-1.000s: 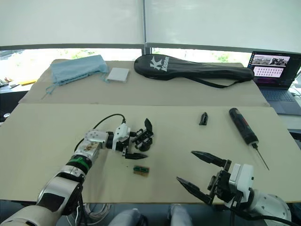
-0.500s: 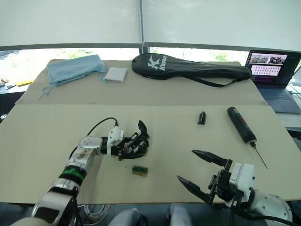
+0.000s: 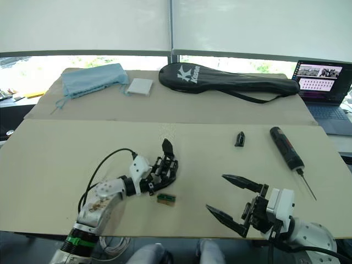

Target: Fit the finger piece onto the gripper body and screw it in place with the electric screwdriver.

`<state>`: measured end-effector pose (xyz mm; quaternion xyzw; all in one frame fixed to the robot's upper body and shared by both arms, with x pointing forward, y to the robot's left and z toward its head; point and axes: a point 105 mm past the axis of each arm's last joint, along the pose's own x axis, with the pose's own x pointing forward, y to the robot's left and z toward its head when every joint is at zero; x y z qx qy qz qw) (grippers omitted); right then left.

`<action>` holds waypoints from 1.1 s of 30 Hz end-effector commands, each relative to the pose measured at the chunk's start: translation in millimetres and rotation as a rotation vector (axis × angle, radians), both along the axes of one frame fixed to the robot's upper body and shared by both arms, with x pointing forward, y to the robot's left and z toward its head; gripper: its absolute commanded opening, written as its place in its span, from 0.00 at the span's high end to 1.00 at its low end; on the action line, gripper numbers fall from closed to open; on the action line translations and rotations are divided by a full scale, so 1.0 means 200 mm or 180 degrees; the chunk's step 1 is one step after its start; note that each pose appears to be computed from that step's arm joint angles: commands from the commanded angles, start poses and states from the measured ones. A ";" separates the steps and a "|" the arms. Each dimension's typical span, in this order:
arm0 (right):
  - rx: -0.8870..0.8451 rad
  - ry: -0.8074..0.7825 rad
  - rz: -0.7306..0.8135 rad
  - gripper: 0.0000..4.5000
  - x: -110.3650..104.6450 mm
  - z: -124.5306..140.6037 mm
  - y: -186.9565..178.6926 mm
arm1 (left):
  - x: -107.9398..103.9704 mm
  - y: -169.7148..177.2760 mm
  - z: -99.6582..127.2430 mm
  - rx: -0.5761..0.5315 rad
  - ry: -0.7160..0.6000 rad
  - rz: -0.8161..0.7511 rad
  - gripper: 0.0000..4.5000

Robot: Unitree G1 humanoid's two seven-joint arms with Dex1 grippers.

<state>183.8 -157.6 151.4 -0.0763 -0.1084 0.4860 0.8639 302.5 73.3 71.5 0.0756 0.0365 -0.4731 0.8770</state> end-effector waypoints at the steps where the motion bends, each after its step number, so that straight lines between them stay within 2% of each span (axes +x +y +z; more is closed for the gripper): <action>1: -0.0011 -0.0172 0.0054 0.00 0.00 0.04 0.00 | 0.04 -0.01 0.07 0.0003 -0.0309 0.0041 0.48; 22: -0.0021 -0.0184 -0.0007 0.00 -0.01 0.04 -0.01 | 0.08 0.02 -0.03 0.0156 0.0028 -0.0134 0.48; 24: -0.0022 -0.0188 -0.0024 0.00 -0.01 0.05 -0.01 | 0.07 0.03 -0.04 0.0178 0.0048 -0.0164 0.26; 27: -0.0024 -0.0190 -0.0038 0.00 -0.01 0.05 -0.01 | 0.06 0.04 -0.04 0.0178 0.0055 -0.0148 0.00; 31: -0.0015 -0.0183 -0.0059 0.00 -0.01 0.05 -0.02 | 0.04 0.10 -0.03 0.0185 0.0060 -0.0120 0.00; 33: 0.0058 0.0000 -0.0109 0.00 -0.01 0.04 -0.04 | 0.03 0.18 0.00 0.0156 0.0033 -0.0108 0.00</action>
